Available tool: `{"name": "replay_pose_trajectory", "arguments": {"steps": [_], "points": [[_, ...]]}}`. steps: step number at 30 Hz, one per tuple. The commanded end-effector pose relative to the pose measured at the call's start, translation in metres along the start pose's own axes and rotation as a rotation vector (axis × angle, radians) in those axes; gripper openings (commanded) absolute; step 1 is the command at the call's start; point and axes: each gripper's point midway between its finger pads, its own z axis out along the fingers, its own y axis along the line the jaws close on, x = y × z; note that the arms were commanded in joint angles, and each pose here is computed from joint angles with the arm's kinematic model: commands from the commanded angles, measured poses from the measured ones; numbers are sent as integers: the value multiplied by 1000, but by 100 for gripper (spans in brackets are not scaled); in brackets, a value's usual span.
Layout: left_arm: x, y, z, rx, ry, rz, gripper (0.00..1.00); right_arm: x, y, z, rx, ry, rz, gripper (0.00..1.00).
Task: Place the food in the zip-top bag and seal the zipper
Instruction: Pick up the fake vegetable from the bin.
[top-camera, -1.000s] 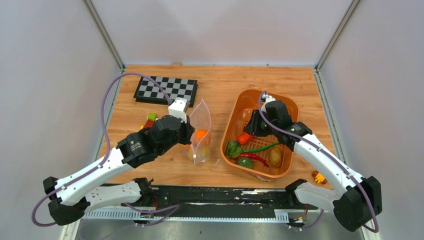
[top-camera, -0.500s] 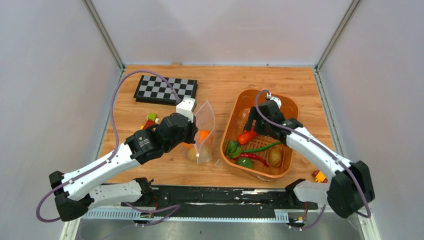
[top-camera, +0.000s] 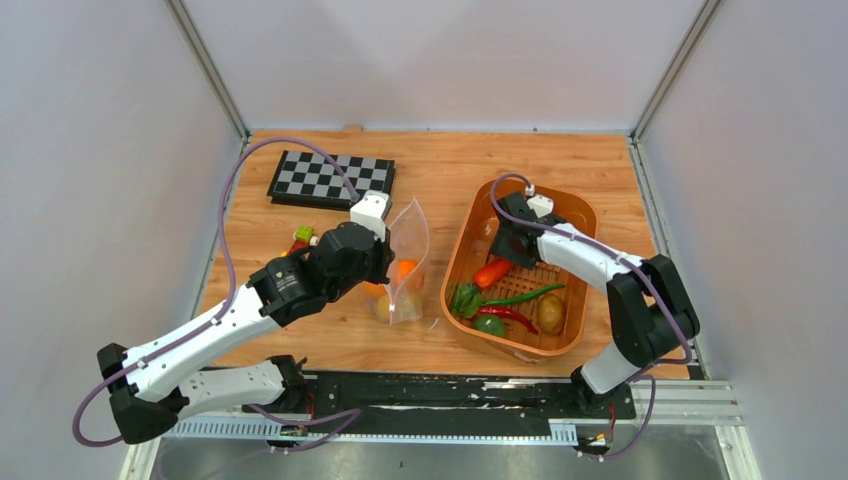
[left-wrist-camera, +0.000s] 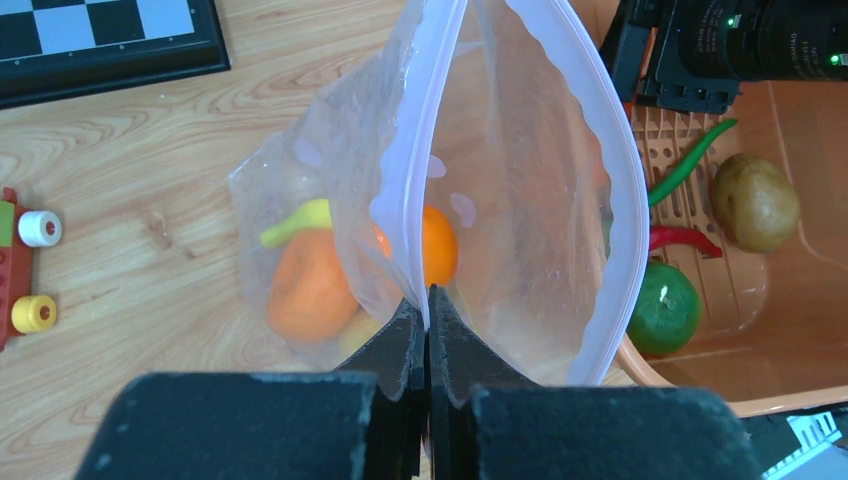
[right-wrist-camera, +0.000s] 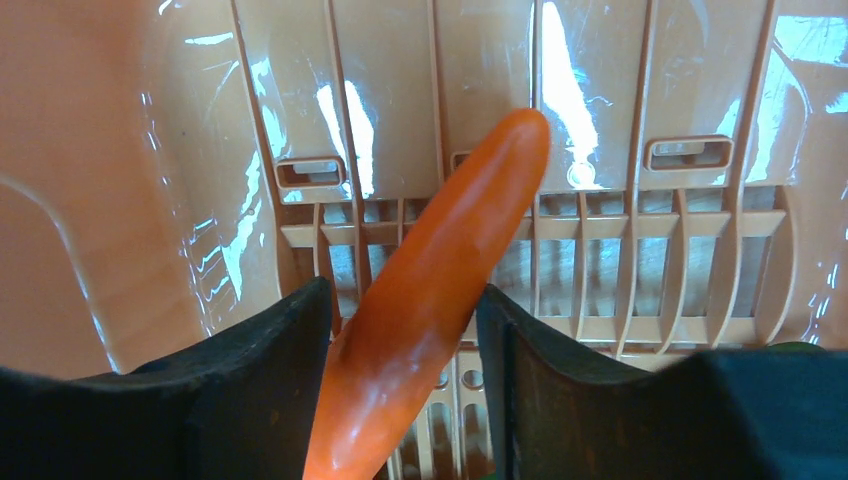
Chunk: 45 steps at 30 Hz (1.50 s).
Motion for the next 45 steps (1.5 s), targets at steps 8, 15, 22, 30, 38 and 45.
{"name": "replay_pose_trajectory", "arguments": {"steps": [8, 15, 22, 30, 38, 45], "points": [[-27, -12, -8, 51, -69, -42, 0, 5, -2, -7, -67, 1, -25, 33], [-24, -8, -12, 48, -74, -68, 0, -27, 17, -55, -236, -112, -57, 5], [-23, -11, -15, 69, -80, -85, 0, -51, 29, -120, -412, -208, -63, 0], [-25, -27, -15, 151, -69, -86, 0, -75, 59, -224, -812, -417, -75, 0], [-23, -41, -11, 208, -46, -86, 0, -86, 84, -300, -996, -568, -182, 0], [-20, -58, -6, 272, -1, -90, 0, -102, 107, -371, -1119, -778, -211, 0]]}}
